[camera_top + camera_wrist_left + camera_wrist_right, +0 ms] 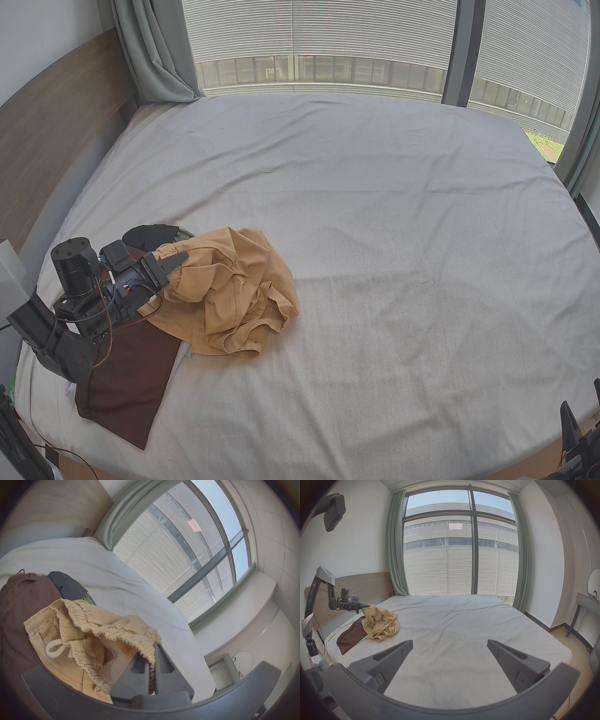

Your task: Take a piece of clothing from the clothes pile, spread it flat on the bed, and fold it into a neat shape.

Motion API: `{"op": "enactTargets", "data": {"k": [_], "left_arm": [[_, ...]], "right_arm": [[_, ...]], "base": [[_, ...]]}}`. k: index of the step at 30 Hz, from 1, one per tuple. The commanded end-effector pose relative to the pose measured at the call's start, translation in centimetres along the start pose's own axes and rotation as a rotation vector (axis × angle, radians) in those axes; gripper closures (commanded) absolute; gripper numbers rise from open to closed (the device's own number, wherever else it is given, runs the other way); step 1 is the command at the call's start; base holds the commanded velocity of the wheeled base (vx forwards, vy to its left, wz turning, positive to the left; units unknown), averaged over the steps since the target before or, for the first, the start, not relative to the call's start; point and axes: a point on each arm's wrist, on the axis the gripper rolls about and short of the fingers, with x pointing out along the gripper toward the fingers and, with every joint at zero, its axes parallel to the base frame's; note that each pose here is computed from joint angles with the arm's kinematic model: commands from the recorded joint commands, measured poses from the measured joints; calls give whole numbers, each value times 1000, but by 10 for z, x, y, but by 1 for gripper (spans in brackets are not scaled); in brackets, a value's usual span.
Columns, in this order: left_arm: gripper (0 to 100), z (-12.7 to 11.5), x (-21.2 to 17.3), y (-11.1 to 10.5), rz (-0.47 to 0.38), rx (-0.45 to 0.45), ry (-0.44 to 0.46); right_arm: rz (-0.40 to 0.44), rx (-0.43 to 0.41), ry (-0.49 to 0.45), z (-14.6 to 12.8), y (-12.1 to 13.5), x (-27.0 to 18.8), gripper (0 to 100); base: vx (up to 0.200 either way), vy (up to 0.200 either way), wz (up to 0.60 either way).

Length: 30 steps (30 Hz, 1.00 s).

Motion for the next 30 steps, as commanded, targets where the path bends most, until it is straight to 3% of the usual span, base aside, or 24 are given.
{"op": "enactTargets", "data": {"k": [1, 9, 11, 26, 30], "left_arm": [[100, -4, 5, -14, -2, -41, -61], [100, -6, 13, -25, 53, -113, -151], [100, -6, 15, -32, 73, -172, -194], [100, -18, 18, -62, 90, -269, -283], [100, -16, 13, -75, 54, -293, -293]], "right_arm": [[1, 0, 1, -5, 0, 0, 0], [1, 0, 1, -5, 0, 0, 0], [1, 0, 1, -5, 0, 0, 0], [1, 0, 1, -5, 0, 0, 0], [1, 0, 1, -5, 0, 0, 0]], "base": [[0, 0, 0], [0, 0, 0], [0, 0, 0], [0, 0, 0], [0, 0, 0]]}}
